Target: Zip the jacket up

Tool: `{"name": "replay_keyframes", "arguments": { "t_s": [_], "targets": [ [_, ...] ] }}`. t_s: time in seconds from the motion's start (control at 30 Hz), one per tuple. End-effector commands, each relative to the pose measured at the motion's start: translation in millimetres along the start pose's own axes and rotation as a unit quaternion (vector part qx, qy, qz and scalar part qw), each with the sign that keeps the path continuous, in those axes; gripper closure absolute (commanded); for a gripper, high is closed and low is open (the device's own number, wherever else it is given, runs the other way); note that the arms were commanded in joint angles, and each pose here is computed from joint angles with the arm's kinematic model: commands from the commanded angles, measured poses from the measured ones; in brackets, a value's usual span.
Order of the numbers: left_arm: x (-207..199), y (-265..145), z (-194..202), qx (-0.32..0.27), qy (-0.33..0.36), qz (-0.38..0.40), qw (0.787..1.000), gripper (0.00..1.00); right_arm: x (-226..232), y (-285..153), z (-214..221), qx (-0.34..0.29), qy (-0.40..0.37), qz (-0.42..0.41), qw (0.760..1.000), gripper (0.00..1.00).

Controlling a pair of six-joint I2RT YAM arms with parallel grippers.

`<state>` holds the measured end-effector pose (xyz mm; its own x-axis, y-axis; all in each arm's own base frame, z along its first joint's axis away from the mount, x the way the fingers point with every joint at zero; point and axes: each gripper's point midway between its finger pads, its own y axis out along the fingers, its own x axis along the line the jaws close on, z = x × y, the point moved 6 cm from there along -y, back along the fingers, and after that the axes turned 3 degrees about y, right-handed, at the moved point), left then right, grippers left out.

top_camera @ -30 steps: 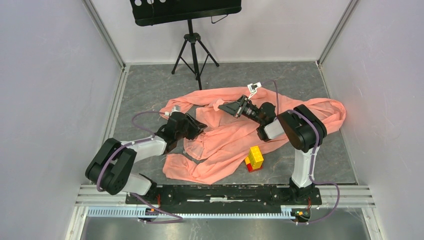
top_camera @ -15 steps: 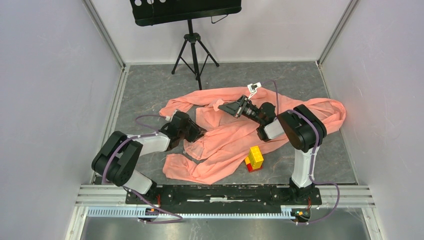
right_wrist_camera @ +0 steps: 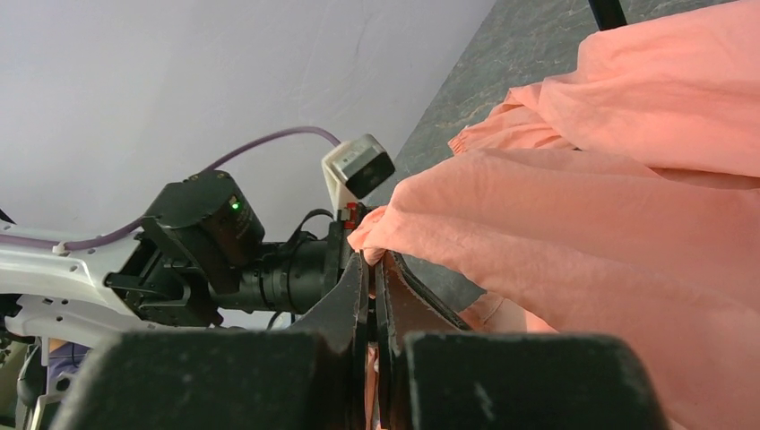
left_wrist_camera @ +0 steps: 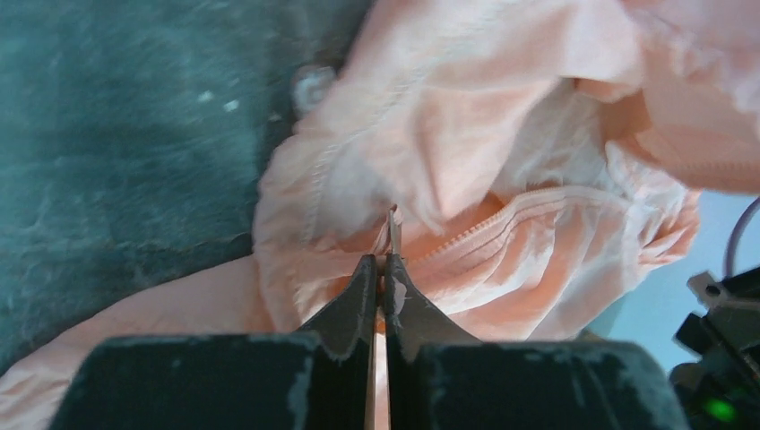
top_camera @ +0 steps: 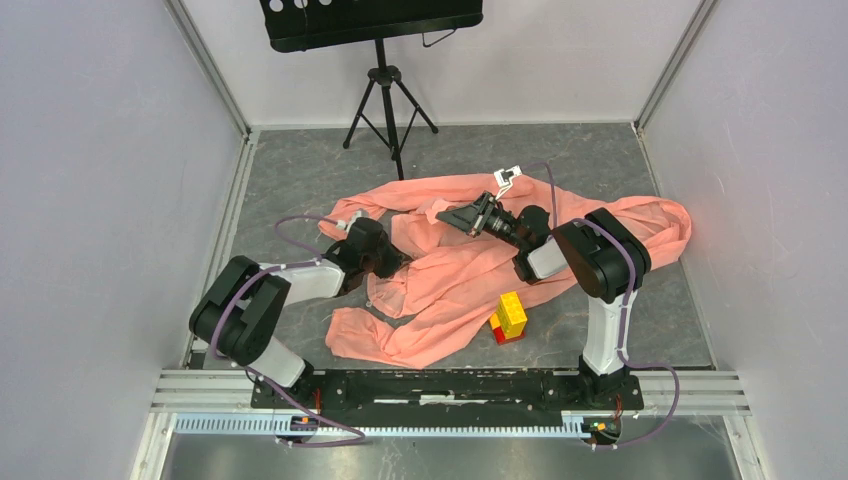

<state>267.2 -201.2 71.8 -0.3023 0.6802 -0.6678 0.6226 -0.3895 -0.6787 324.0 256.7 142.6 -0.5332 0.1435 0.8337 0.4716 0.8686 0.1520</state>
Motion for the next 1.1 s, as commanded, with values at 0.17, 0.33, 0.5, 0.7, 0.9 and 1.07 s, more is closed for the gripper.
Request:
{"name": "replay_keyframes", "arguments": {
  "t_s": [0.17, 0.33, 0.5, 0.7, 0.9, 1.07],
  "targets": [
    [-49, -36, 23, -0.09, 0.332, 0.132, 0.93, 0.98, 36, 1, -17, -0.039, -0.087, -0.103, 0.99, 1.0],
    [-23, -48, 63, -0.073, 0.399, 0.12, 0.906, 0.97, 37, 0, -21, -0.039, -0.102, -0.094, 0.99, 1.0],
    [-6, -57, 90, -0.067, 0.453, 0.084, 0.885, 0.89, 35, -1, -21, -0.037, -0.102, -0.088, 0.99, 1.0],
    [-6, -77, 106, -0.073, 0.489, 0.131, 0.859, 0.68, 34, -2, -21, -0.037, -0.103, -0.087, 0.99, 1.0],
    [-12, -102, 95, -0.099, 0.4, 0.157, 0.898, 0.42, 35, -2, -21, -0.035, -0.105, -0.087, 0.99, 1.0],
    [-14, -105, 78, -0.077, 0.21, 0.104, 0.969, 0.45, 34, -2, -21, -0.036, -0.103, -0.088, 0.99, 1.0]
  ]
}}
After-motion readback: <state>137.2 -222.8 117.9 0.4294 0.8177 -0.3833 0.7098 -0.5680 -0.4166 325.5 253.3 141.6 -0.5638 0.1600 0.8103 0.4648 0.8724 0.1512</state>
